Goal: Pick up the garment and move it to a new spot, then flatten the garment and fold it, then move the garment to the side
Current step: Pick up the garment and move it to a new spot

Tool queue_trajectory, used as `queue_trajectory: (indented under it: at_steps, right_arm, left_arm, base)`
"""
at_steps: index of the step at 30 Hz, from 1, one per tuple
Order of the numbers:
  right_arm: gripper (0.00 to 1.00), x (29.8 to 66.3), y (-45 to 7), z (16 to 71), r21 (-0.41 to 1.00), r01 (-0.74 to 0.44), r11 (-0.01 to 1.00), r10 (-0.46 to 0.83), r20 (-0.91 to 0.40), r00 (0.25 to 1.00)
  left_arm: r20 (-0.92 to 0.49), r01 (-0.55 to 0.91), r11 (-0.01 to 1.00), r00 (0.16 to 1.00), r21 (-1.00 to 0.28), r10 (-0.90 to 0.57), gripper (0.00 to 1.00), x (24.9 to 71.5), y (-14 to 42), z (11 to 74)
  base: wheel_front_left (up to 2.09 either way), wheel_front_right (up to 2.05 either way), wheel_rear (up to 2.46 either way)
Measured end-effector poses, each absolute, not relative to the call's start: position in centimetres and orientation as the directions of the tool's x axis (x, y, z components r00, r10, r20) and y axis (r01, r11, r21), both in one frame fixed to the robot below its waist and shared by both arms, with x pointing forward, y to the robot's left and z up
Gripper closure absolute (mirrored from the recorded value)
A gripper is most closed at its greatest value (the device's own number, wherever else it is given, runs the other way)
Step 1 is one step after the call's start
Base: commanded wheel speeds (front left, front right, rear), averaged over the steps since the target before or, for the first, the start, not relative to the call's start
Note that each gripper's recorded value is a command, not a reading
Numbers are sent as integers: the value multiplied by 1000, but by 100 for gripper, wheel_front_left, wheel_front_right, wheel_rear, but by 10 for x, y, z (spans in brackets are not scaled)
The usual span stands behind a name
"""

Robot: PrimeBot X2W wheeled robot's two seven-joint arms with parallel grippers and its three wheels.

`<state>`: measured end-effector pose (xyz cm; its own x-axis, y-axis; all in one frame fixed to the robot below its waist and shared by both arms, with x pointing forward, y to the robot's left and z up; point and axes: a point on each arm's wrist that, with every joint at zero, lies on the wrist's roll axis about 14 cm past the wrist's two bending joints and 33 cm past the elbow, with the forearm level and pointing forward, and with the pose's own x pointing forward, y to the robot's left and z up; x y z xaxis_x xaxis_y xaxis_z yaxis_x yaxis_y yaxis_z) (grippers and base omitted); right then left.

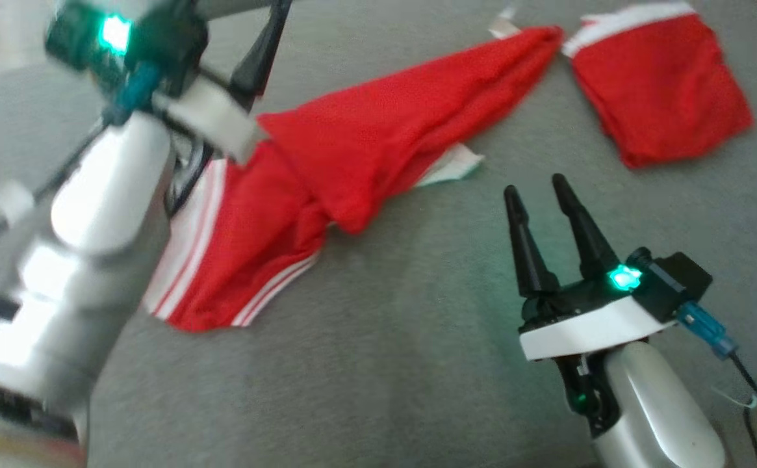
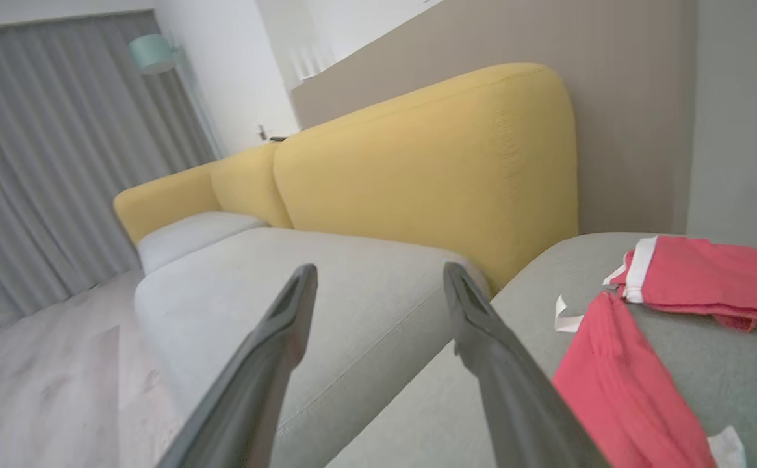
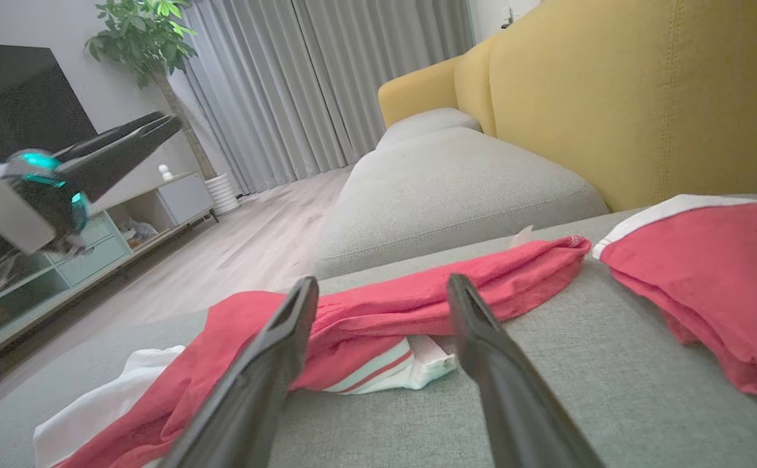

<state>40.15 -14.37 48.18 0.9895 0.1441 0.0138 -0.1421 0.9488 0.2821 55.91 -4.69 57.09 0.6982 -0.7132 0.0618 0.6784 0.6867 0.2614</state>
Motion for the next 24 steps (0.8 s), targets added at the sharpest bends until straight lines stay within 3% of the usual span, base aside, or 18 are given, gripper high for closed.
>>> queue_trajectory:
  at_steps: [5,10,18,24]
  right_arm:
    - [0,407,-128,483,264,-189,946,190,23,982]
    - [0,398,-103,471,250,-250,935,261,-14,965]
    - [0,390,-74,475,233,-333,914,344,-5,939]
    - [0,391,-64,473,227,-362,904,373,-10,928]
  left_arm:
    - [25,557,812,822,175,-570,0,534,23,538]
    - [-38,343,938,939,43,-342,0,477,105,499]
    - [-51,72,990,996,-125,-79,0,396,162,483]
    - [-58,11,987,998,-158,-20,0,371,168,476]
  base:
    - [0,0,0]
    - [0,0,0]
    - [0,0,0]
    - [0,0,0]
